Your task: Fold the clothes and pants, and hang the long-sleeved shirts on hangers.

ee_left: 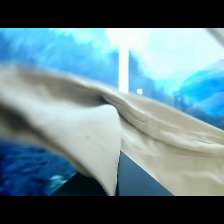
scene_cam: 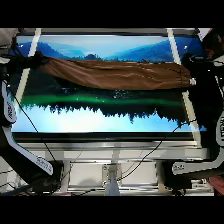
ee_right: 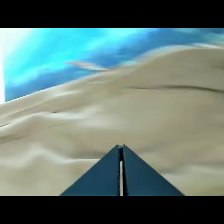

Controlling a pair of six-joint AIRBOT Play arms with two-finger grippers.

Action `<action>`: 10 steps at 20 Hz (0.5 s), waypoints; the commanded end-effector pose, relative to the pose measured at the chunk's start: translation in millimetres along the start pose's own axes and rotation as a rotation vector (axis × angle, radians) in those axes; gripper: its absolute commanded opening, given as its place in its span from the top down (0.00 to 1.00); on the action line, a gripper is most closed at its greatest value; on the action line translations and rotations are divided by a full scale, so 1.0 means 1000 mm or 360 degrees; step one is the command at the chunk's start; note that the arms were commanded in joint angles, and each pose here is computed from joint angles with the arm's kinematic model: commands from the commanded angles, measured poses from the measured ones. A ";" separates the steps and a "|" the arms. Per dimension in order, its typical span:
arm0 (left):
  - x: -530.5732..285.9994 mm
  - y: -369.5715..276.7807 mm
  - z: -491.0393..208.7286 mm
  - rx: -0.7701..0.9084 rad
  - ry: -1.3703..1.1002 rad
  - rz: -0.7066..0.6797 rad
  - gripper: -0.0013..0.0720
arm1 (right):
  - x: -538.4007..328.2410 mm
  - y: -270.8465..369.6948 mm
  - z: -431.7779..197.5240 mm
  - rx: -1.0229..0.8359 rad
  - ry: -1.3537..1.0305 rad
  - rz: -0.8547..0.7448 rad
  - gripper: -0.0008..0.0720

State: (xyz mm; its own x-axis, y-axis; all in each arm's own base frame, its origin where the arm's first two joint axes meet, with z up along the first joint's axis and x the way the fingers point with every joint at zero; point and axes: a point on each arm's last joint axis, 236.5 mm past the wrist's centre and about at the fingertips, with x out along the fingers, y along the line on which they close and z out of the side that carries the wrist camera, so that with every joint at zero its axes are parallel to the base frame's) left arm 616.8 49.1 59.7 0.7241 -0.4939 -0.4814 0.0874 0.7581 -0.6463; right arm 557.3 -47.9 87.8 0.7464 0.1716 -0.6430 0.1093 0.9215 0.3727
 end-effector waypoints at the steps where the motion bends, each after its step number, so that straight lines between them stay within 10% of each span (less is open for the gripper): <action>1: -0.023 -0.049 0.018 0.0150 -0.0056 -0.0060 0.95 | 0.009 0.101 0.013 -0.0251 -0.0176 0.0165 0.95; 10: -0.040 -0.144 0.022 0.0390 -0.0103 -0.0193 0.95 | 0.117 0.290 -0.133 -0.0325 0.0265 0.0556 0.95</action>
State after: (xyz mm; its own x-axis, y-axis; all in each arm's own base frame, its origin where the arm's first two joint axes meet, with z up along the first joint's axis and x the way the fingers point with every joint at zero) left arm 595.7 -16.2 166.5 0.7405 -0.5513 -0.3844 0.2911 0.7787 -0.5558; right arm 598.5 207.2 66.1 0.6871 0.4427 -0.5761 -0.2075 0.8795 0.4284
